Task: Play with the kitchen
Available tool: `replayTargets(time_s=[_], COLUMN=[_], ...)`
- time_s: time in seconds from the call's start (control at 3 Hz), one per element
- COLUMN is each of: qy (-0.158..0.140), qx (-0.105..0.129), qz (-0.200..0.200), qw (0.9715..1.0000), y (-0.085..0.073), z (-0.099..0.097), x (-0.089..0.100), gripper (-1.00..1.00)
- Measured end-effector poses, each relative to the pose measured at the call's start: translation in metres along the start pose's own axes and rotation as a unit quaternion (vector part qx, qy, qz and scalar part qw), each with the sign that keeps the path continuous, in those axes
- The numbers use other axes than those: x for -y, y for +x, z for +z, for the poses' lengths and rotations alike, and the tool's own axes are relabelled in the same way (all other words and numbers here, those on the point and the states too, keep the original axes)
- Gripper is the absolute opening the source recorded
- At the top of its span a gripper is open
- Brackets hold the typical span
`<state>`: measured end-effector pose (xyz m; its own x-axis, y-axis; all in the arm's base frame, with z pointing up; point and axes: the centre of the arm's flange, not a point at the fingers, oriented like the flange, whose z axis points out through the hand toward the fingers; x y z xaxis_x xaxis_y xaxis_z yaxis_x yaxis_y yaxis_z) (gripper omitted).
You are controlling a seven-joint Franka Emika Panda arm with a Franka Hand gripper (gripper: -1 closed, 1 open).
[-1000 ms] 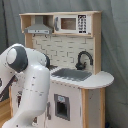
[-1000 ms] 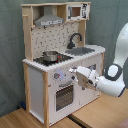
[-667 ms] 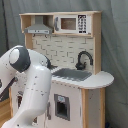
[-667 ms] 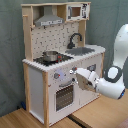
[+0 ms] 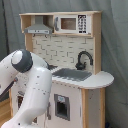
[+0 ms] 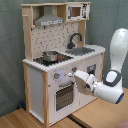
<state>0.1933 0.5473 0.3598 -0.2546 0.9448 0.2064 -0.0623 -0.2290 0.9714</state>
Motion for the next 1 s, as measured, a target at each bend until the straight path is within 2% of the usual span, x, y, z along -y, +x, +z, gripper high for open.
replayTargets(time_s=[0.67,1.0], qy=[-0.011,-0.040], qx=[0.041,0.083], qz=[0.031,0.054], qw=[0.9986,0.9943], y=[0.011,0.005], z=[0.009,0.024], x=[0.017,0.012], gripper=[1.00,1.00])
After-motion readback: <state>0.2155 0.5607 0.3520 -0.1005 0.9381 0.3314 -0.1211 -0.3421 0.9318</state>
